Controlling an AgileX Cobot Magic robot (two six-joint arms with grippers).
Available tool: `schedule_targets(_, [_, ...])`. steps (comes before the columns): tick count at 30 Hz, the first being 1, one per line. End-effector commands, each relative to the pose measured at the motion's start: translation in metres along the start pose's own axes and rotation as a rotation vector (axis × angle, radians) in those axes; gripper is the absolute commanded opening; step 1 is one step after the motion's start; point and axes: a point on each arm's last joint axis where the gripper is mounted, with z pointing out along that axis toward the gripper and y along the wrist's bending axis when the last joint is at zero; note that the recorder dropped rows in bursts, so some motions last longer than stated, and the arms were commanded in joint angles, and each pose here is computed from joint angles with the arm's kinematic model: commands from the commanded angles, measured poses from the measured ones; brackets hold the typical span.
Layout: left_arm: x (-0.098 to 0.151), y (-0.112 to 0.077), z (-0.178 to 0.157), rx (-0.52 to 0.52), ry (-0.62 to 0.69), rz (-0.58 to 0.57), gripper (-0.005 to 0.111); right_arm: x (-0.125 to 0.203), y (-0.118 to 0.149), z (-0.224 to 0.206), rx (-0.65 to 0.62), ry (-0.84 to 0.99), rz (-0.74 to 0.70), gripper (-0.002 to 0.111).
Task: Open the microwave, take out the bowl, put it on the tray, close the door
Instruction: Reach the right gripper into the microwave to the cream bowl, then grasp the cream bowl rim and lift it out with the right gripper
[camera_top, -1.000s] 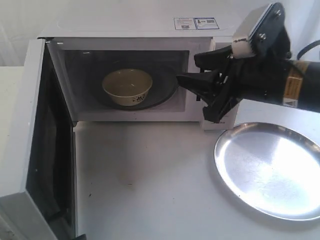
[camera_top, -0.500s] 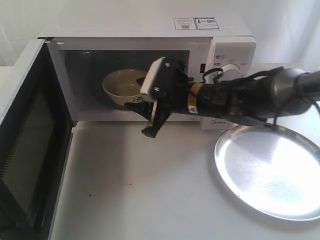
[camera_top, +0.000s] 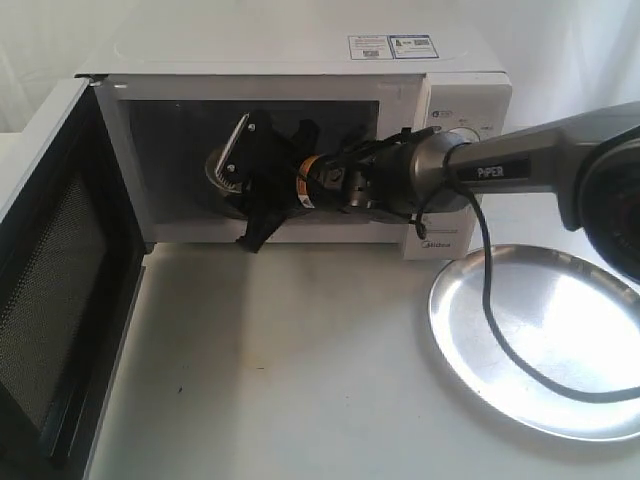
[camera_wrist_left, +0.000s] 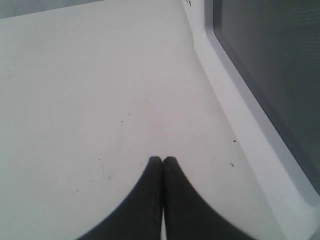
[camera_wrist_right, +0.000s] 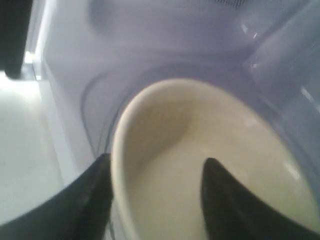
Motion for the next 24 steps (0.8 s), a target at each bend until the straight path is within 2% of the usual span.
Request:
schedule_targets(1, [-0.001, 0.0, 0.0, 0.007, -0.004, -0.009, 0.0, 0.007, 0.001, 0.005, 0.012, 0.06, 0.016, 0.019])
schedule_targets(3, [-0.001, 0.0, 0.0, 0.007, -0.004, -0.009, 0.0, 0.005, 0.0, 0.003, 0.021, 0.076, 0.013, -0.001])
schedule_targets(6, [-0.001, 0.0, 0.0, 0.007, -0.004, -0.009, 0.0, -0.007, 0.002, -0.004, 0.029, 0.078, 0.041, 0.0])
schedule_targets(9, [-0.001, 0.0, 0.0, 0.007, -0.004, -0.009, 0.0, -0.028, 0.015, -0.017, -0.024, -0.015, 0.075, 0.0])
schedule_targets(12, [-0.001, 0.0, 0.0, 0.007, -0.004, -0.009, 0.0, -0.044, 0.038, -0.037, -0.21, -0.139, -0.002, 0.0])
schedule_targets(15, [-0.001, 0.0, 0.0, 0.007, -0.004, -0.009, 0.0, -0.053, 0.063, -0.066, -0.542, -0.175, -0.056, 0.0])
schedule_targets(16, [-0.001, 0.0, 0.0, 0.007, -0.004, -0.009, 0.0, -0.057, 0.066, -0.075, -0.614, -0.168, -0.043, 0.0])
schedule_targets(19, [-0.001, 0.0, 0.0, 0.007, -0.004, -0.009, 0.0, -0.058, 0.071, -0.096, -0.7, -0.138, 0.147, 0.0])
schedule_targets(22, [-0.001, 0.0, 0.0, 0.007, -0.004, -0.009, 0.0, -0.053, 0.077, -0.118, -0.73, -0.128, 0.167, 0.0])
schedule_targets(24, [-0.001, 0.0, 0.0, 0.007, -0.004, -0.009, 0.0, -0.045, 0.078, -0.131, -0.698, -0.098, 0.169, 0.0])
